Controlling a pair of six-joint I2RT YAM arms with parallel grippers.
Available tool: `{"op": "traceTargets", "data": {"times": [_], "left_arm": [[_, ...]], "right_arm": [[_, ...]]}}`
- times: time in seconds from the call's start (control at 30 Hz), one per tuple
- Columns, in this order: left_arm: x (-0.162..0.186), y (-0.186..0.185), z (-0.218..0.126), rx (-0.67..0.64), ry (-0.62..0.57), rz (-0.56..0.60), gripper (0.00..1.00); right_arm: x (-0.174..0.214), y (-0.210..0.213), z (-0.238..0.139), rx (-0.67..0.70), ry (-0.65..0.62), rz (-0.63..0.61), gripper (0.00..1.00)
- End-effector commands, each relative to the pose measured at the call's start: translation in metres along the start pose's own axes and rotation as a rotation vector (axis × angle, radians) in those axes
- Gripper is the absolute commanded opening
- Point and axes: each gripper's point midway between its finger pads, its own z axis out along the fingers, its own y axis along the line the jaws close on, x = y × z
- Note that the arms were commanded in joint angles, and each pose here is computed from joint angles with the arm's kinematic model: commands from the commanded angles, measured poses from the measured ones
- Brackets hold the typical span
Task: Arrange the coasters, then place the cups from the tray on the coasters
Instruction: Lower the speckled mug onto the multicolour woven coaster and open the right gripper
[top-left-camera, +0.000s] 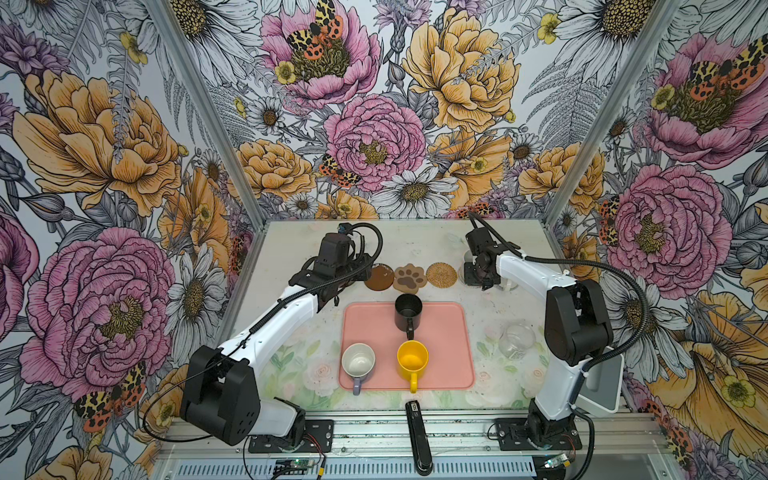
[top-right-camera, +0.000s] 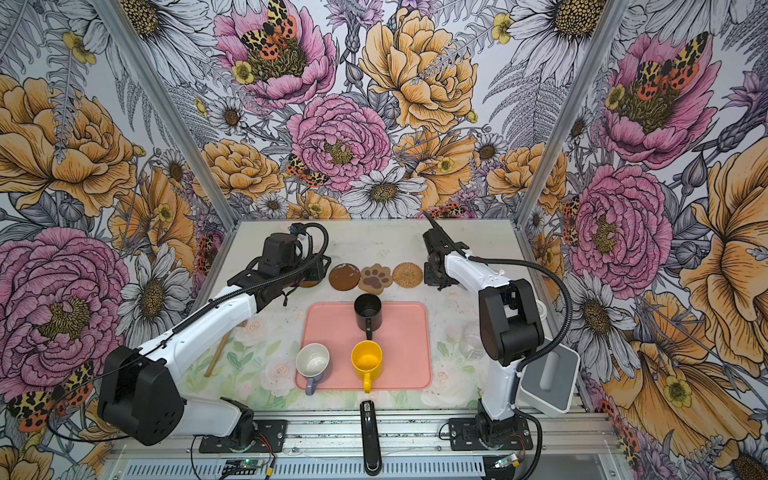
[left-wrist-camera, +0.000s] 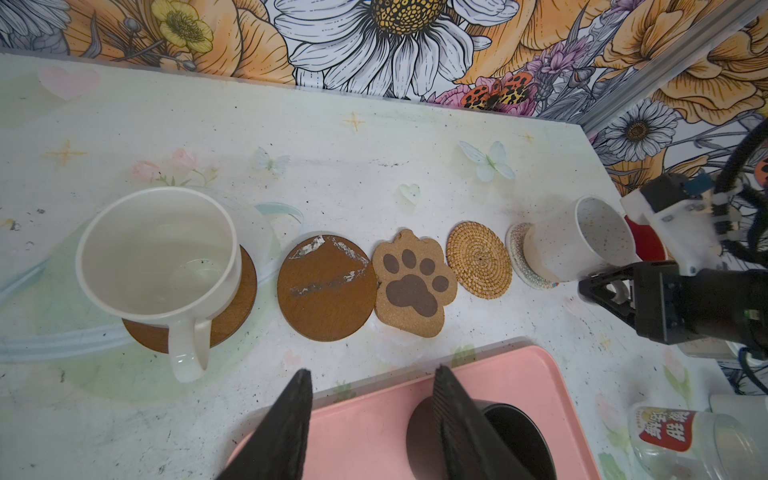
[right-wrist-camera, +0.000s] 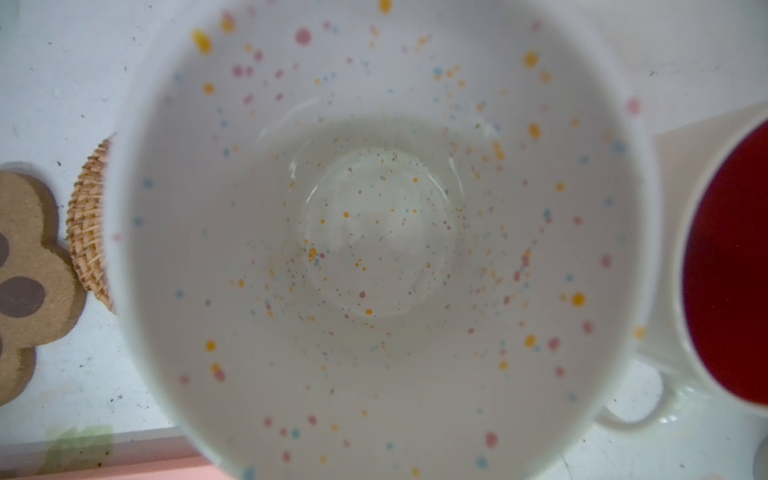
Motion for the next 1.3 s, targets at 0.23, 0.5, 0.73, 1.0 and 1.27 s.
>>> {"op": "traceTargets", "data": {"times": [0.23,0.5,0.73,1.0,1.27], "left_arm": [[-0.010,-0.004,-0.009,0.029,-0.036,-0.011,0.49],[-0.009,-0.003,-0.011,0.025,-0.038,-0.012,0.49],[-0.010,-0.004,-0.012,0.024,-0.041,-0.011,0.49],[-0.009,-0.002,-0.013,0.022,-0.041,-0.013,0.49],[-0.009,-0.002,-0.014,0.020,-0.042,-0.013,0.49]], "right_arm": [[-0.026,-0.001,-0.006,-0.017,-0.095,0.035,0.00],[-0.022,-0.002,-0.001,-0.018,-0.080,0.040,0.00],[-0.021,-0.002,0.001,-0.018,-0.075,0.045,0.00],[-0.020,-0.003,0.001,-0.022,-0.073,0.047,0.02],[-0.019,-0.001,0.001,-0.027,-0.070,0.049,0.16]]}}
